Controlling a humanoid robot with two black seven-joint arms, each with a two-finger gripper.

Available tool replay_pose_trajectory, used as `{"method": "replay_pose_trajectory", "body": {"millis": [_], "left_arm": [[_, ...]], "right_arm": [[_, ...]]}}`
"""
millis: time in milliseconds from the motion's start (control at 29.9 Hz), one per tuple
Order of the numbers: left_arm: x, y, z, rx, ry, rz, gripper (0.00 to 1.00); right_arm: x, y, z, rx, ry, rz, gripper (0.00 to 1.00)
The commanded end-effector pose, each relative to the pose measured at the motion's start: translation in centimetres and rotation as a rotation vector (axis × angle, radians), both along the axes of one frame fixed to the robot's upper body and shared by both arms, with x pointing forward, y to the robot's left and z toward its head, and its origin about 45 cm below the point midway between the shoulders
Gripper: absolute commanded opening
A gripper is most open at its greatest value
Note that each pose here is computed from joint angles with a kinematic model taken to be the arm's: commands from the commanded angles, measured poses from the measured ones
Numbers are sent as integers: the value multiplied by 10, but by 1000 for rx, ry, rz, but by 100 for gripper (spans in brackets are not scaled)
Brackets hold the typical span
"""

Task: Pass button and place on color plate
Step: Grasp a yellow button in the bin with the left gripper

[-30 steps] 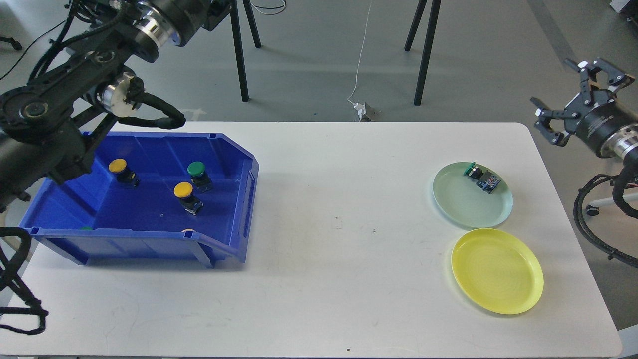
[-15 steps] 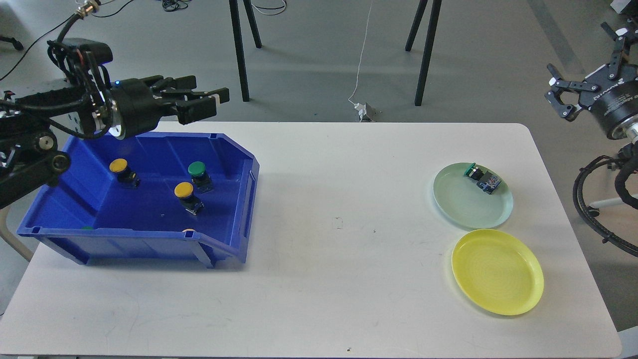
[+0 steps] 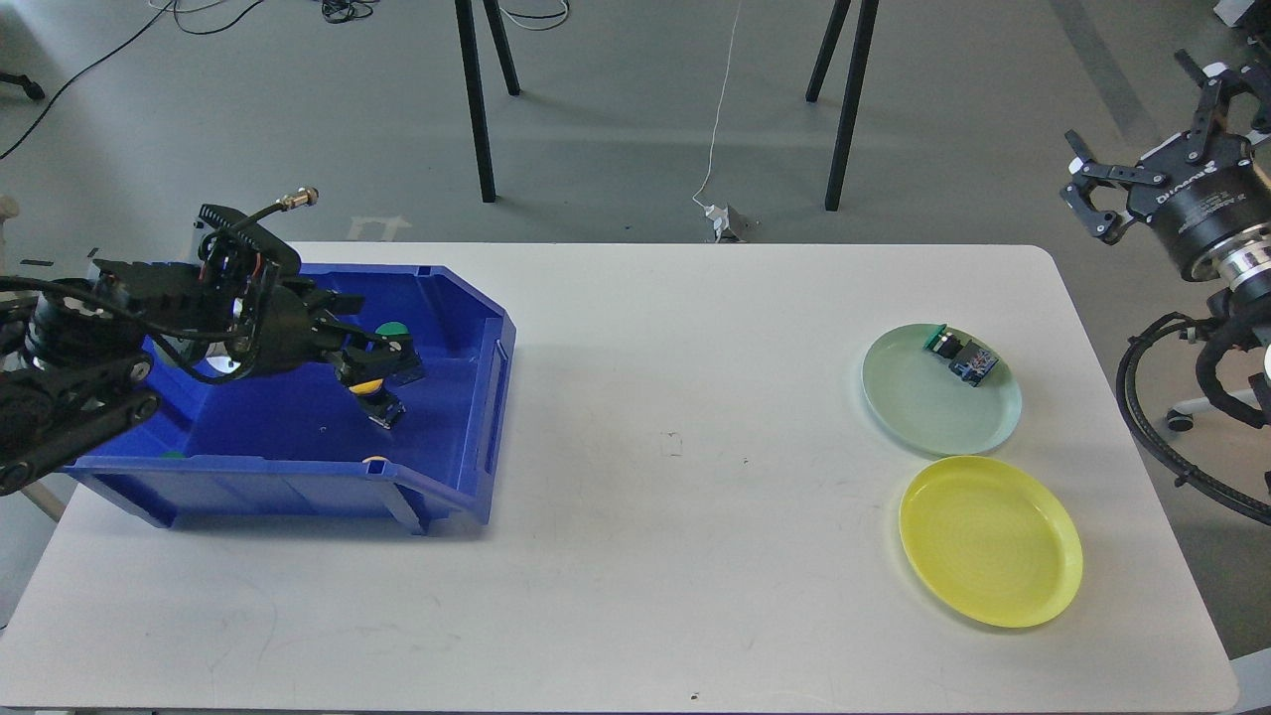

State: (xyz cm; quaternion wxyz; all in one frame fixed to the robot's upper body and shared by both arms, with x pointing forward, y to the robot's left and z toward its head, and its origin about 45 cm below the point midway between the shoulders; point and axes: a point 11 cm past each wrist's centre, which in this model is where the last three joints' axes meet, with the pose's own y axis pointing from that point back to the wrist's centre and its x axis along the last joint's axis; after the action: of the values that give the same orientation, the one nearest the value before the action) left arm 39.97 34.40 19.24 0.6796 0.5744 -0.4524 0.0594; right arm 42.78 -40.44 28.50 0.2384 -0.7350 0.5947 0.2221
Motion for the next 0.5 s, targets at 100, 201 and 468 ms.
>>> {"method": "replay_pose_trajectory", "body": {"millis": [100, 201, 468], "left_arm": [[-2, 6, -22, 12, 41, 29, 75], [-6, 6, -27, 11, 57, 31, 75], [-14, 14, -46, 35, 93, 51, 75]], "right_arm": [[-3, 15, -10, 88, 5, 21, 94], [-3, 17, -11, 92, 6, 23, 94], [-3, 19, -14, 93, 14, 24, 94]]}}
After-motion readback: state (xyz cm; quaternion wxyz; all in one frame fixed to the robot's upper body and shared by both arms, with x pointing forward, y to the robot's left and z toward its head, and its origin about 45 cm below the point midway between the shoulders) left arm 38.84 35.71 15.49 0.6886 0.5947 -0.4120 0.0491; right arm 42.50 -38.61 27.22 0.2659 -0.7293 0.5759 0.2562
